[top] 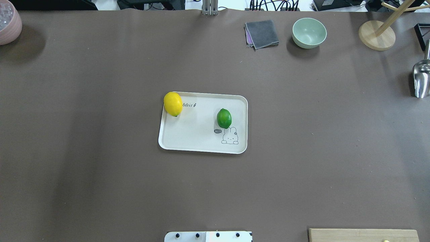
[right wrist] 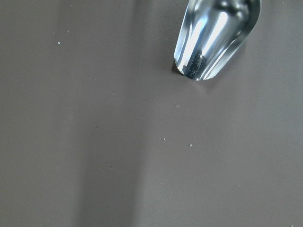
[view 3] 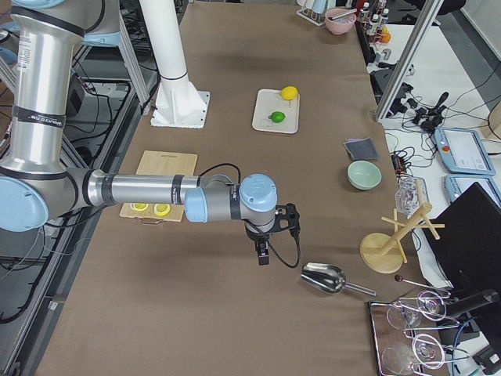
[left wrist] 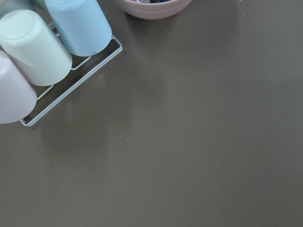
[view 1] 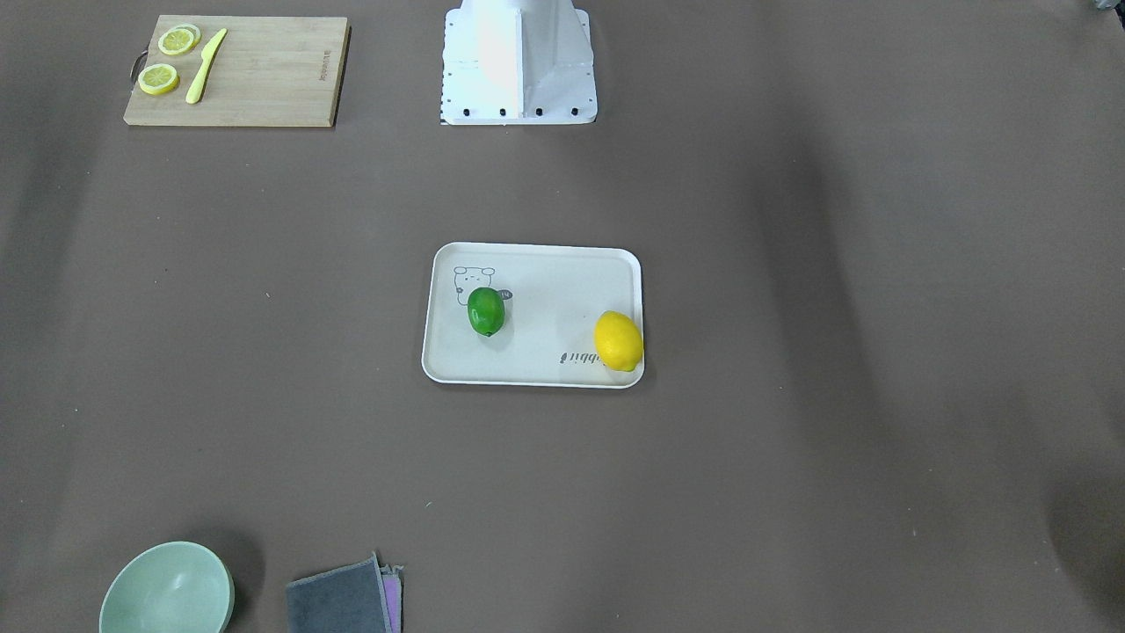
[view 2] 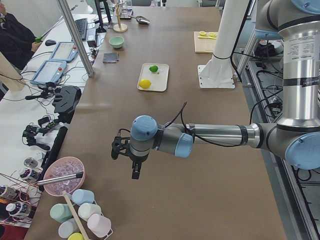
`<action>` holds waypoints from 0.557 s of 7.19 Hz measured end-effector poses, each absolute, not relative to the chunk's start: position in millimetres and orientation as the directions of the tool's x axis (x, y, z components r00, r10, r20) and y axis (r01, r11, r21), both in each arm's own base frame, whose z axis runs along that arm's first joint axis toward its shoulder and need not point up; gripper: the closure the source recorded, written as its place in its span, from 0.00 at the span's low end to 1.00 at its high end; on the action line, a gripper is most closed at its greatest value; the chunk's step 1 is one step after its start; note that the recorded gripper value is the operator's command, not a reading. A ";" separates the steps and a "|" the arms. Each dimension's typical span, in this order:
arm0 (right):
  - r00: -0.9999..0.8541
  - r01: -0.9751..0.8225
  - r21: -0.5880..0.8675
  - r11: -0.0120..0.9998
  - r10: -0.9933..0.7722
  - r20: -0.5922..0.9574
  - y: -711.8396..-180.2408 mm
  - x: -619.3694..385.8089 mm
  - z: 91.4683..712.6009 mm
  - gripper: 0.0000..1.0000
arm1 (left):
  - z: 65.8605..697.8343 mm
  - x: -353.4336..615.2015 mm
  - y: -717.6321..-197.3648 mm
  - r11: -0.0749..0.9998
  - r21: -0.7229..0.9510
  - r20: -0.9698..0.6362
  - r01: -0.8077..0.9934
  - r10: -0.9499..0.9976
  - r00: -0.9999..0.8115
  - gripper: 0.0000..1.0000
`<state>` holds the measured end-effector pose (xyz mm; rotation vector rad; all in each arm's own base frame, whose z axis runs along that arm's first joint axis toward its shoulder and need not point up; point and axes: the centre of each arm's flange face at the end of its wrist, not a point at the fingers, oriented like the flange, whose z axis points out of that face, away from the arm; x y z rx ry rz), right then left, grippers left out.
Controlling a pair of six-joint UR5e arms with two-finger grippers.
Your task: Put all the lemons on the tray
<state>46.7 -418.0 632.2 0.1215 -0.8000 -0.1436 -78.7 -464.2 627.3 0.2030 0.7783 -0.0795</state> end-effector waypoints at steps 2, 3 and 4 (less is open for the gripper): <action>0.687 0.082 0.162 0.983 -0.173 0.705 -418.0 46.6 634.0 0.00 | 627.5 -78.7 -464.7 0.977 0.153 -0.704 0.146 0.004 0.710 0.02; 0.687 0.082 0.162 0.983 -0.174 0.705 -418.1 46.6 633.9 0.00 | 627.8 -78.7 -464.8 0.978 0.152 -0.704 0.146 0.004 0.710 0.02; 0.687 0.082 0.163 0.983 -0.174 0.706 -418.3 46.6 633.6 0.00 | 628.1 -78.6 -465.1 0.978 0.152 -0.703 0.146 0.003 0.711 0.02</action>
